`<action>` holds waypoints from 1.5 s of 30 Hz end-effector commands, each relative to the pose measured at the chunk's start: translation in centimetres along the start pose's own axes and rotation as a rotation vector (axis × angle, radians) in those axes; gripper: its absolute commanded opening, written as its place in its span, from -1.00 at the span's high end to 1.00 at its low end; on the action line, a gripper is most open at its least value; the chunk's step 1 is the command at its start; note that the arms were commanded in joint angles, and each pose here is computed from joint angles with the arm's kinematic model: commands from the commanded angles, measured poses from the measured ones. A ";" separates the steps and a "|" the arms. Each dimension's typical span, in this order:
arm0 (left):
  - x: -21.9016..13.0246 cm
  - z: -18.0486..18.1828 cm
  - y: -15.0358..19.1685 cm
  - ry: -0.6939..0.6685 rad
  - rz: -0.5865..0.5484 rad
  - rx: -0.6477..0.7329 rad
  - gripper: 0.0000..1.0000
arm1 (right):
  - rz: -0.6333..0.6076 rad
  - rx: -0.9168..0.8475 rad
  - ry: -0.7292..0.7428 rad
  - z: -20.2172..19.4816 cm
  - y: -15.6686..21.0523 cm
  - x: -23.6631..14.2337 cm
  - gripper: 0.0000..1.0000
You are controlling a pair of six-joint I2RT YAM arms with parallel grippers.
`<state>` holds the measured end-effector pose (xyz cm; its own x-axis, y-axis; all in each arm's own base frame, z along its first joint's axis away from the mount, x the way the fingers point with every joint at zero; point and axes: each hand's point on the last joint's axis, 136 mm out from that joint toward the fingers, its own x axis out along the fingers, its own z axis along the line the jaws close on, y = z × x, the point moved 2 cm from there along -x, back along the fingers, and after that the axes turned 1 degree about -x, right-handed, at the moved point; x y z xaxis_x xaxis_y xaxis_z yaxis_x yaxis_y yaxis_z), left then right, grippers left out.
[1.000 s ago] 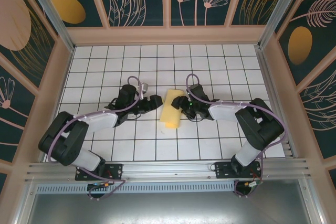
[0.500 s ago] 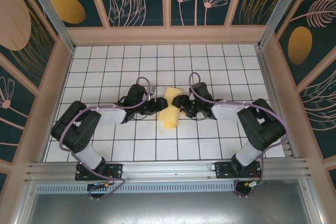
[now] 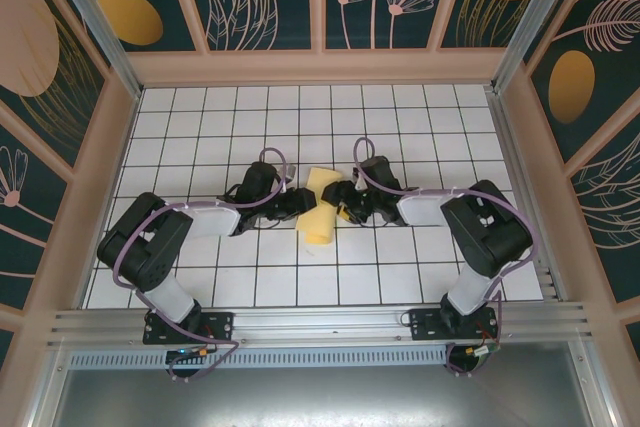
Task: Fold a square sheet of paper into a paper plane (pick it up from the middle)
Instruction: Fold the square sheet of paper in half at the center of the table, then hold the square sheet of paper at the center of the table.
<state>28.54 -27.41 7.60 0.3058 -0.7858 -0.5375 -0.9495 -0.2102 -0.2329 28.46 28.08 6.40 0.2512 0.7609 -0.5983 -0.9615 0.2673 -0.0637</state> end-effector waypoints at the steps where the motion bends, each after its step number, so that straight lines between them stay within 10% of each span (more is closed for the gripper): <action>1: -0.1 0.3 0.3 -0.012 0.000 -0.005 0.25 | 0.010 -0.026 -0.067 1.8 -0.2 0.6 -0.31; 11: -0.2 0.5 0.4 -0.018 -0.006 -0.005 0.35 | 0.015 -0.016 -0.067 1.7 -0.1 1.4 -0.08; 23: -5.8 1.2 -2.0 -0.248 -0.244 0.033 -0.07 | -0.088 0.008 -0.059 2.5 -2.3 1.7 0.03; 45: -4.2 1.5 -1.2 -0.191 -0.188 0.017 0.25 | -0.073 -0.042 0.142 1.4 -1.2 2.7 -0.19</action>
<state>28.51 -22.12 8.68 0.5010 -0.5642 -0.6562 -0.8649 -0.3527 -0.3571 30.65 31.01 5.83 0.3133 0.6850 -0.6578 -0.9406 0.3193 -0.1155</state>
